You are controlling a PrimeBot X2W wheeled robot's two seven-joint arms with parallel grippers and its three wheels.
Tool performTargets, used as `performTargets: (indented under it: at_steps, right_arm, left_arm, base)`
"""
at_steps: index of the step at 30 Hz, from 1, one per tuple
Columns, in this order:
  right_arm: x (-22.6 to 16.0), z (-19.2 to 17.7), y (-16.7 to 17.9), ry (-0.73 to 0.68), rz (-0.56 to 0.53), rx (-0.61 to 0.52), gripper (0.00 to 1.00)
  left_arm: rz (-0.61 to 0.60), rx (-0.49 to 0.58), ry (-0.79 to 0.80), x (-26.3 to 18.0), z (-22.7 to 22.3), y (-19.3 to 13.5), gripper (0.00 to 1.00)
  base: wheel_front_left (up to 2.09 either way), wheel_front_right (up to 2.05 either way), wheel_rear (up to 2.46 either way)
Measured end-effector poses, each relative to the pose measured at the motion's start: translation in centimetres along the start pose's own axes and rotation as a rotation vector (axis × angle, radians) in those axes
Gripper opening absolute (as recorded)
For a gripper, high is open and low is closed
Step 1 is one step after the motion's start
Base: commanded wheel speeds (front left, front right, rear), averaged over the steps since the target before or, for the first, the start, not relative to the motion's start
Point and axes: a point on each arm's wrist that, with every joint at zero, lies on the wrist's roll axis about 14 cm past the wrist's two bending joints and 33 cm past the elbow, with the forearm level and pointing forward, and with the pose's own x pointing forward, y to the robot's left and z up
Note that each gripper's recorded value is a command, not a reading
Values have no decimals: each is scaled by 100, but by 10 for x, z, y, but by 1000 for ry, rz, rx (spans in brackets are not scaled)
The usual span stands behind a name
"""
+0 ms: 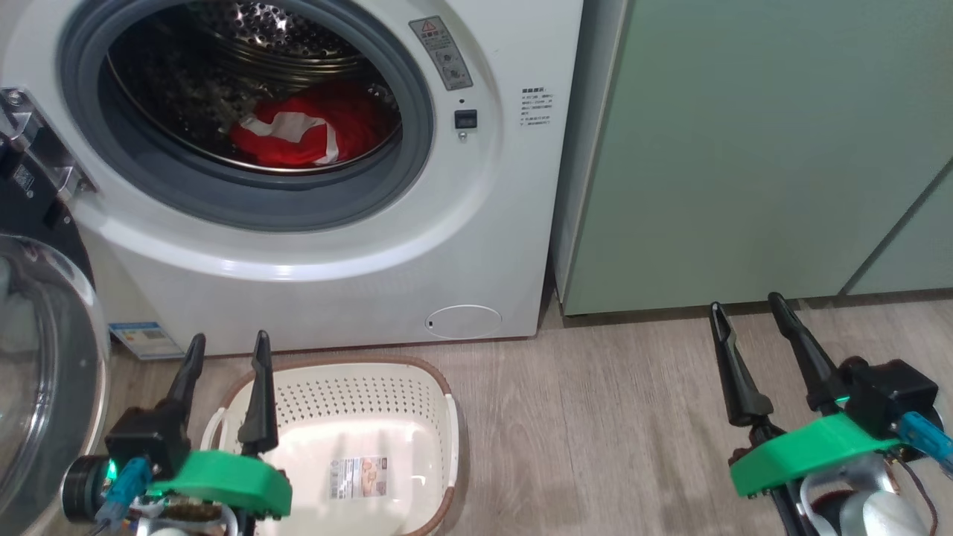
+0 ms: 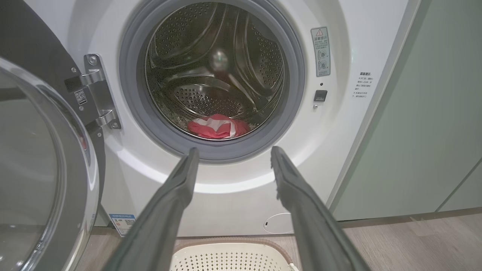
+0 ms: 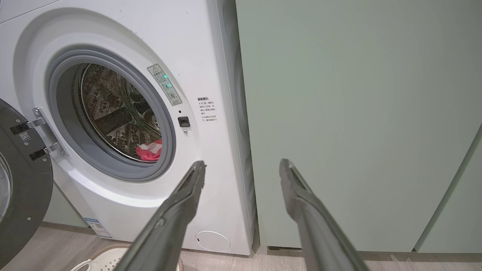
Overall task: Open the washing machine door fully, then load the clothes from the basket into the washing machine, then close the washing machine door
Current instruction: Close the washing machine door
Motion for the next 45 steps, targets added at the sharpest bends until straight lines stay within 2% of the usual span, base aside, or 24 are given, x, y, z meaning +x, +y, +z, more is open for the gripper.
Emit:
performTargets:
  at_steps: [10,27,45]
  right_arm:
    - [1,1,0,-3,2,0,100]
    - [1,1,-2,-4,-5,1,100]
    - [0,-3,-2,9,-7,2,100]
  left_arm:
    - [5,2,0,-2,0,1,100]
    - [1,-3,4,-3,0,1,100]
    - [3,0,6,-3,0,3,100]
  base:
    - [-59,59,0]
    - [-168,168,0]
    - [-10,10,0]
